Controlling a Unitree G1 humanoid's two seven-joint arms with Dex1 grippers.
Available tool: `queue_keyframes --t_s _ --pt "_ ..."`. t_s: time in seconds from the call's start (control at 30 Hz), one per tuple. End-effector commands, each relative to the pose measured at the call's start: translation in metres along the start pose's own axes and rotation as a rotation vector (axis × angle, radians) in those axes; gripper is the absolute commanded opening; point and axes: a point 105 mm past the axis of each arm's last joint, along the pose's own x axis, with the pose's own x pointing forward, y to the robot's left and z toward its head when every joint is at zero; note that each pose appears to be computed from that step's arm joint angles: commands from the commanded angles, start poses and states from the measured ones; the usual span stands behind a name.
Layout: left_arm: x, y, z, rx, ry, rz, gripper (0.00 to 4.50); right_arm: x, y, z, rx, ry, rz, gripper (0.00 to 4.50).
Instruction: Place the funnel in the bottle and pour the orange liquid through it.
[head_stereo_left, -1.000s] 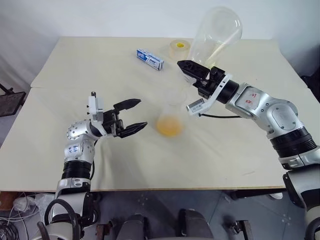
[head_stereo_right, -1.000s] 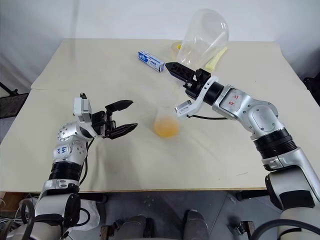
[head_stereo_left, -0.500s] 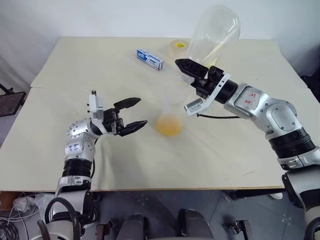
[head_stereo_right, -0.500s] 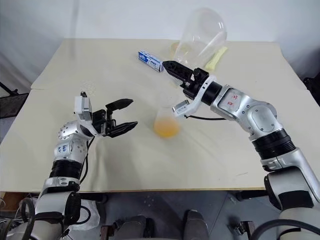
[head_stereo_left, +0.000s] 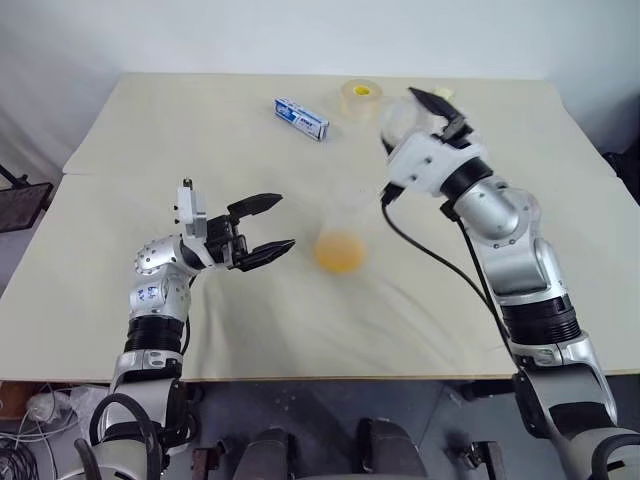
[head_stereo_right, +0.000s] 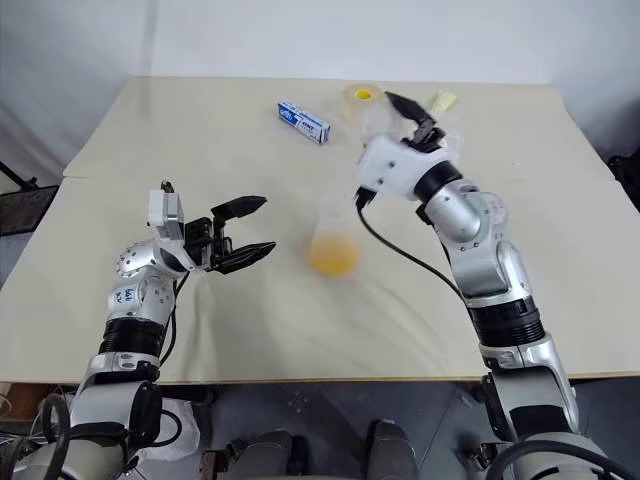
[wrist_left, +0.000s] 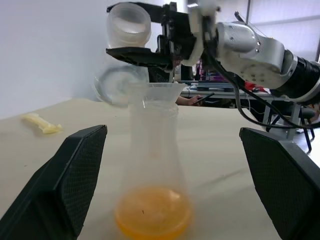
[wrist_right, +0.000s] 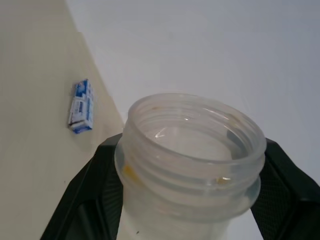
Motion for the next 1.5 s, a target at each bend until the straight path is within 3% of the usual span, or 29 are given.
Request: queue_keyframes --t_s 0.03,0.23,0.37,0.53,0.63,0.7,0.8,0.93,1.2,1.37,1.5 --pt "0.001 0.004 0.010 0.034 -0.008 0.001 4.50 -0.010 -0.040 -0.025 0.302 0.115 -0.123 2.84" --pt "-0.002 0.007 0.004 0.021 0.051 0.037 4.50 -0.040 -0.065 -0.090 0.719 0.298 -0.253 2.84" --pt "-0.005 0.011 -0.002 0.005 0.117 0.090 4.50 -0.062 -0.067 -0.114 0.798 0.339 -0.294 2.84" --pt "-0.003 0.015 0.006 -0.018 0.065 0.146 4.50 -0.079 -0.059 -0.133 0.814 0.370 -0.318 2.84" --pt "-0.008 0.022 0.005 -0.036 0.122 0.220 4.50 -0.085 -0.047 -0.143 0.865 0.377 -0.321 2.84" --pt "-0.012 0.029 0.000 -0.055 0.180 0.285 4.50 -0.086 -0.044 -0.143 0.853 0.374 -0.316 3.57" --pt "-0.012 0.033 0.006 -0.054 0.155 0.313 4.50 -0.084 -0.045 -0.136 0.845 0.341 -0.308 4.48" --pt "-0.018 0.041 0.000 -0.073 0.231 0.400 4.50 -0.078 -0.054 -0.121 0.826 0.269 -0.295 4.48" --pt "-0.019 0.028 0.000 -0.083 0.216 0.351 4.50 -0.061 -0.093 -0.062 0.704 0.051 -0.188 4.48" --pt "-0.029 0.018 0.002 -0.061 0.244 0.290 4.50 -0.059 -0.079 -0.017 0.670 -0.073 0.090 4.48" --pt "-0.045 0.012 0.000 -0.045 0.288 0.259 4.50 -0.068 -0.069 -0.011 0.642 -0.093 0.160 4.48"
